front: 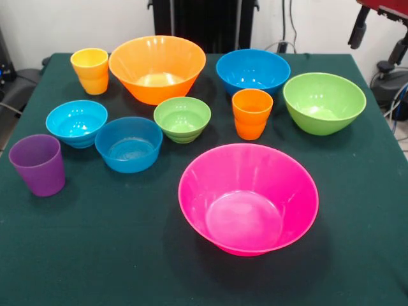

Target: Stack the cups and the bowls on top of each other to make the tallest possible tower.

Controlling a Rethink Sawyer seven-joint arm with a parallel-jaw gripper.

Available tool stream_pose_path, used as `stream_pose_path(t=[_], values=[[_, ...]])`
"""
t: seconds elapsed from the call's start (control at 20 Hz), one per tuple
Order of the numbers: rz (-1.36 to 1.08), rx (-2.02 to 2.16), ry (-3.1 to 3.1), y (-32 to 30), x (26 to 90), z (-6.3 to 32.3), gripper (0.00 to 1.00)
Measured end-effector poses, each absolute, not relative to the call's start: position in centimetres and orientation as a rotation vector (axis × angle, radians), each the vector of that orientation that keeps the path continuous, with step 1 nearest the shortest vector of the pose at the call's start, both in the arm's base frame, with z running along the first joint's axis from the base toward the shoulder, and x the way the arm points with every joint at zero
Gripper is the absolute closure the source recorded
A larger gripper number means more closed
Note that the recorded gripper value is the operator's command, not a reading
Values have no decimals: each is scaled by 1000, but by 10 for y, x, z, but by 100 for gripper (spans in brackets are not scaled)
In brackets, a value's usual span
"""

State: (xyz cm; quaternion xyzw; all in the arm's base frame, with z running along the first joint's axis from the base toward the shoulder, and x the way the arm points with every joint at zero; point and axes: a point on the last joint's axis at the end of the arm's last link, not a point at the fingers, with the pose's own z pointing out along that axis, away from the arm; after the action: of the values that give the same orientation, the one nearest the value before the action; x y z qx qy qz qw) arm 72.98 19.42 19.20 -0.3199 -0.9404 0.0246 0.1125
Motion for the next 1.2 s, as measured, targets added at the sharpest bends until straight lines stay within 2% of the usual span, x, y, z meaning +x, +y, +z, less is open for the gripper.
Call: stream_pose_path(t=[0.2,0.85,1.2], values=[[64,-951,-2810,191,734,200,0],[-17,-1048,-3016,167,750,263,0],[15,-1069,-3010,148,738,270,0]])
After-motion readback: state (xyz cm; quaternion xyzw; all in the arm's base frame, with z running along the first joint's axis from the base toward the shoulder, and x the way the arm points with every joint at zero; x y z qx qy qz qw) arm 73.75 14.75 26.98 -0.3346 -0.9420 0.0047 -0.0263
